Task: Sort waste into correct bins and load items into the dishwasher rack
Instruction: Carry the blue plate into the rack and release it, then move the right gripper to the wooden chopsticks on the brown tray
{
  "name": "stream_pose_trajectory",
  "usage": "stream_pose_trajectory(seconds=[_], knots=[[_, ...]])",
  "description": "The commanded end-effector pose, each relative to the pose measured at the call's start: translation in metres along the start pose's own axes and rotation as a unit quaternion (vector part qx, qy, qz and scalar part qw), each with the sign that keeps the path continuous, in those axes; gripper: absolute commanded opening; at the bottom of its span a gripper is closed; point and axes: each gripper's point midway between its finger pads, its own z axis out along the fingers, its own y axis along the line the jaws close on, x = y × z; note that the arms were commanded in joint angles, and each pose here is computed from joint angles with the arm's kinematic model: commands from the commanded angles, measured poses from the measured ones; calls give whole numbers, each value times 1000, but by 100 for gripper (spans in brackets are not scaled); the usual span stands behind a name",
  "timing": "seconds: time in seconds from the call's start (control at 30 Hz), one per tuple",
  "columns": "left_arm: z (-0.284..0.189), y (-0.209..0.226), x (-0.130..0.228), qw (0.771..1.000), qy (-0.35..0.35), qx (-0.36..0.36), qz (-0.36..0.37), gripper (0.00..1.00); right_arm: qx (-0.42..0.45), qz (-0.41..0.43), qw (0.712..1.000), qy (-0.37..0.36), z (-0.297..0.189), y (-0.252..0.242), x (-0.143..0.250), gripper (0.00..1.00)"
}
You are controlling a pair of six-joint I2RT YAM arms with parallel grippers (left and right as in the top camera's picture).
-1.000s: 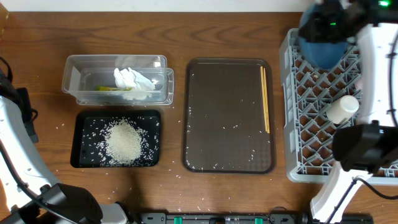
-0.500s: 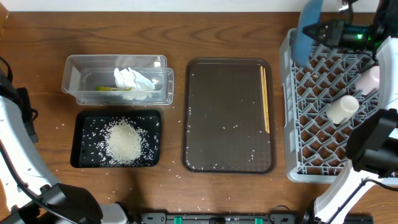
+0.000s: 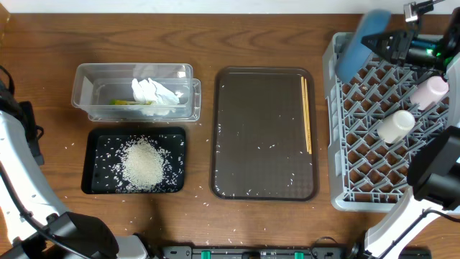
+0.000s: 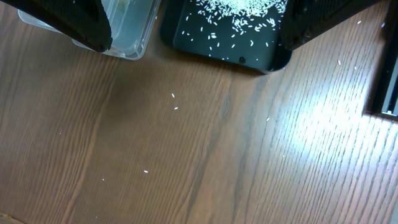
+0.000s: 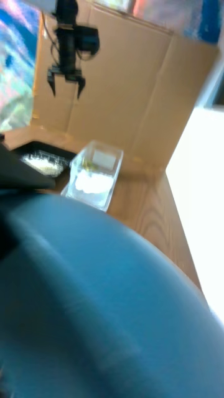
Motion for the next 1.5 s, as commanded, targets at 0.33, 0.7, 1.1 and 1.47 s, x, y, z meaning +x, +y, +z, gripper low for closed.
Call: stream_pose_trajectory(seconds=[0.33, 0.7, 1.1, 1.47], knots=[[1, 3, 0, 1000, -1, -6, 6, 89, 253, 47, 965, -55, -67, -35, -8, 34], [1, 3, 0, 1000, -1, -6, 6, 89, 346, 16, 930, -123, -121, 23, -11, 94], [1, 3, 0, 1000, -1, -6, 6, 89, 330, -18, 938, -107, -101, 57, -2, 90], [1, 3, 0, 1000, -1, -6, 6, 89, 239, -121, 963, 14, 10, 112, 38, 99]])
